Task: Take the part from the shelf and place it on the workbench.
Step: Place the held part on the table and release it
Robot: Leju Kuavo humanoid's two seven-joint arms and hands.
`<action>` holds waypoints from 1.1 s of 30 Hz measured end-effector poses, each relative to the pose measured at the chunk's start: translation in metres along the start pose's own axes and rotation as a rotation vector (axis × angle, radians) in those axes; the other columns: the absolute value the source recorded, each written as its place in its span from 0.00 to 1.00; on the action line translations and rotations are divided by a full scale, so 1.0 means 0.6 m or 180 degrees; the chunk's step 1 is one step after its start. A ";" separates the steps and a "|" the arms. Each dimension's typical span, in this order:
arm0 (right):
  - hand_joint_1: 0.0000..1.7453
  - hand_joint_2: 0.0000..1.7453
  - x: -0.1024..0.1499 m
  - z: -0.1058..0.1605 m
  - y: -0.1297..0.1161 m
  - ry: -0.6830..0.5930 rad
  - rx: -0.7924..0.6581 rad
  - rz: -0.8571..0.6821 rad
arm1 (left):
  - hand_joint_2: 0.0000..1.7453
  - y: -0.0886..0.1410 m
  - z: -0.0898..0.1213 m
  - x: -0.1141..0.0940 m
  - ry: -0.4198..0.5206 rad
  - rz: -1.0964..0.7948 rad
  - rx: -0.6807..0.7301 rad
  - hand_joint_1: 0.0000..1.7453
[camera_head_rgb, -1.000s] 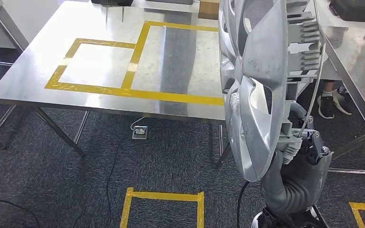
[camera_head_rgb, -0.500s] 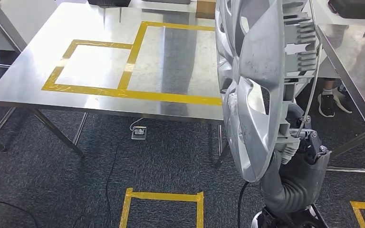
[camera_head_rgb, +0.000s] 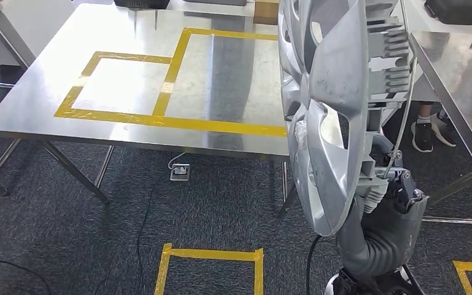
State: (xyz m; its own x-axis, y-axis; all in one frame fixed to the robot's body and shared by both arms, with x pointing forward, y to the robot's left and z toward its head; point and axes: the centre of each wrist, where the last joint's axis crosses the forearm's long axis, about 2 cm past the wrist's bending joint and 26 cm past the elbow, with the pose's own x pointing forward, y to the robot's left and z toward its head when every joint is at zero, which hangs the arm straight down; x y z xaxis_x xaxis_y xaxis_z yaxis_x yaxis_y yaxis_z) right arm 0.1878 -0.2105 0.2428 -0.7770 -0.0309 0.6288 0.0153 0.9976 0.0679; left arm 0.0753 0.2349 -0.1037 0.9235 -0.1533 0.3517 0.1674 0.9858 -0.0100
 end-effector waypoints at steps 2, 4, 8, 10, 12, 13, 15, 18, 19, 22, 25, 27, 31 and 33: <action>1.00 1.00 0.000 0.000 0.000 0.0000 0.0001 -0.0001 | 1.00 0.000 0.000 0.000 0.0009 -0.0004 -0.0001 0.00; 1.00 1.00 0.000 0.000 0.000 0.0000 0.0003 -0.0002 | 1.00 0.000 0.000 0.000 0.0028 -0.0007 -0.0003 0.00; 1.00 1.00 0.000 0.000 0.000 0.0001 0.0007 -0.0005 | 1.00 0.000 0.000 0.000 0.0062 -0.0014 -0.0008 0.00; 1.00 1.00 0.000 0.000 0.000 0.0001 0.0010 -0.0007 | 1.00 0.000 0.000 0.000 0.0071 -0.0018 -0.0010 0.00; 1.00 1.00 0.000 0.000 0.000 0.0002 0.0012 -0.0007 | 1.00 0.000 0.000 0.000 0.0079 -0.0020 -0.0012 0.00; 1.00 1.00 0.000 0.000 0.000 0.0002 0.0012 -0.0007 | 1.00 0.000 0.000 0.000 0.0081 -0.0021 -0.0013 0.00; 1.00 1.00 0.000 0.000 0.000 0.0002 0.0013 -0.0008 | 1.00 0.000 0.000 0.000 0.0084 -0.0021 -0.0013 0.00; 1.00 1.00 0.000 0.000 0.000 0.0002 0.0019 -0.0011 | 1.00 0.000 0.000 0.000 0.0082 -0.0021 -0.0013 0.00; 1.00 1.00 0.000 0.000 0.000 0.0002 0.0021 -0.0012 | 1.00 0.000 0.000 0.000 0.0081 -0.0021 -0.0013 0.00; 1.00 1.00 0.000 0.000 0.000 0.0004 0.0030 -0.0013 | 1.00 0.000 0.000 0.000 0.0078 -0.0021 -0.0013 0.00; 1.00 1.00 -0.001 0.000 0.000 0.0008 0.0034 -0.0012 | 1.00 0.000 0.000 0.000 0.0073 -0.0021 -0.0012 0.00; 1.00 1.00 -0.001 0.001 0.000 0.0010 0.0036 -0.0013 | 1.00 0.000 0.000 0.000 0.0072 -0.0021 -0.0013 0.00; 1.00 1.00 -0.001 0.001 0.000 0.0009 0.0040 -0.0014 | 1.00 0.000 0.000 0.000 0.0071 -0.0021 -0.0013 0.00; 1.00 1.00 -0.001 0.001 0.001 0.0009 0.0041 -0.0015 | 1.00 0.000 0.000 0.000 0.0071 -0.0021 -0.0013 0.00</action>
State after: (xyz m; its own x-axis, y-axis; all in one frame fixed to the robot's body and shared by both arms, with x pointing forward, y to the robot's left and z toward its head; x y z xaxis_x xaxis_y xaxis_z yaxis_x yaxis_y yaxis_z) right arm 0.1881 -0.2102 0.2421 -0.7752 -0.0356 0.6308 0.0035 0.9982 0.0607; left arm 0.0753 0.2348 -0.1037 0.9298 -0.1613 0.3307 0.1749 0.9845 -0.0115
